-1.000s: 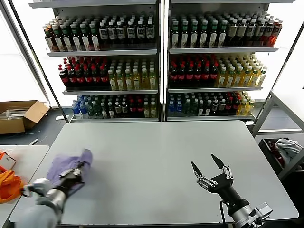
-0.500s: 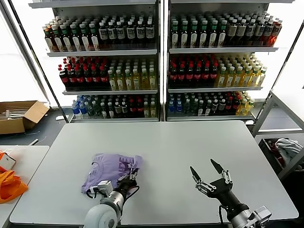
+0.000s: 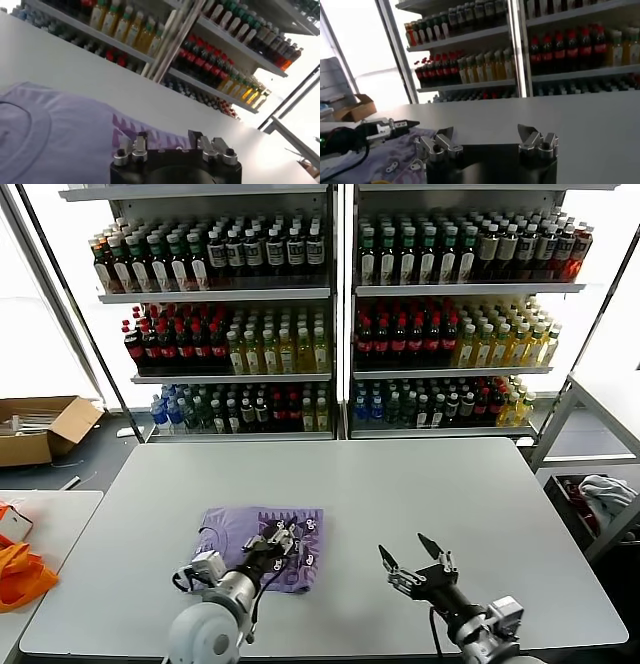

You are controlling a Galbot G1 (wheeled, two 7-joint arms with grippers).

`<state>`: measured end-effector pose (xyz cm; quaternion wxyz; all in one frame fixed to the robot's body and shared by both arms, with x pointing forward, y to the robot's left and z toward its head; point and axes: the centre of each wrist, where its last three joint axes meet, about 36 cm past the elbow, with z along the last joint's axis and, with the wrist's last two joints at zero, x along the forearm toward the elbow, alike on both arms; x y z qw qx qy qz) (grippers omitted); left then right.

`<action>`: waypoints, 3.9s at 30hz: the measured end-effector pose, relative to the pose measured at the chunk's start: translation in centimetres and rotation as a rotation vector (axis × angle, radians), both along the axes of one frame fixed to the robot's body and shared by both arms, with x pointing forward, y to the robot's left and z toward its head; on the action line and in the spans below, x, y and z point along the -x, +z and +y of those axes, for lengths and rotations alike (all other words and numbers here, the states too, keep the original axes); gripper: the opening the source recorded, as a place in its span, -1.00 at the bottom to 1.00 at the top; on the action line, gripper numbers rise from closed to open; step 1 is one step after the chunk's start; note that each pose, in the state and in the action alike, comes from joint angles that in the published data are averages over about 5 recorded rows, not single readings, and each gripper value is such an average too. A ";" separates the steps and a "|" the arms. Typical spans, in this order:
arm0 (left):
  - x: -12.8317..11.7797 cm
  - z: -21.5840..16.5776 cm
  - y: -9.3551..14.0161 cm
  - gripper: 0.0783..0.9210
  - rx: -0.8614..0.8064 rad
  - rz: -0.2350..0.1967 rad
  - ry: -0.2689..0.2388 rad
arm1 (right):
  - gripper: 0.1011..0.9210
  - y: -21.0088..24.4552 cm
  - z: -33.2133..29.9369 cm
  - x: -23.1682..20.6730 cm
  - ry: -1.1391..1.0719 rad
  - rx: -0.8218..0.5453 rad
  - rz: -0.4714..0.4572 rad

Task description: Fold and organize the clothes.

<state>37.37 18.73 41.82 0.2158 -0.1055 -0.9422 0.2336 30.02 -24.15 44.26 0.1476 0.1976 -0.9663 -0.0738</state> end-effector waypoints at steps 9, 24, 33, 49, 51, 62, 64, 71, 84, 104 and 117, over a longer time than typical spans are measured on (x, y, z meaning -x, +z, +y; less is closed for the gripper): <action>2.4 4.9 2.4 0.66 -0.033 -0.064 0.087 | 0.76 -2.9 6.1 -3.8 0.038 -0.040 0.138; 5.9 6.6 4.2 0.77 -0.077 -0.128 0.171 | 0.35 -5.7 14.8 -7.6 0.082 -0.012 0.244; 6.9 7.6 4.3 0.77 -0.084 -0.124 0.228 | -0.28 -5.7 15.1 -7.1 0.073 0.044 0.247; 7.1 8.5 4.2 0.77 -0.070 -0.112 0.274 | -0.88 -2.3 5.2 -6.3 0.092 0.262 0.146; 7.0 8.3 4.1 0.77 -0.070 -0.109 0.270 | -0.81 -1.8 4.0 -6.1 0.089 0.293 0.133; 6.7 7.8 4.1 0.77 -0.076 -0.094 0.248 | -0.05 0.0 0.5 -3.5 0.015 0.377 0.066; 6.8 7.9 4.2 0.77 -0.077 -0.096 0.247 | 0.07 0.4 0.6 -3.3 0.004 0.377 0.042; 6.9 7.9 4.6 0.77 -0.078 -0.103 0.242 | 0.58 0.4 3.2 -3.2 0.017 0.335 -0.020; 7.3 8.5 4.5 0.77 -0.097 -0.097 0.238 | 0.76 -3.5 12.1 -5.9 0.049 0.276 0.068; 7.9 9.0 5.1 0.77 -0.124 -0.139 0.217 | 0.76 -1.0 11.7 -5.6 0.011 0.221 -0.039; 7.8 11.6 7.3 0.77 -0.171 -0.278 0.176 | 0.76 2.8 3.0 -3.0 -0.139 0.070 -0.221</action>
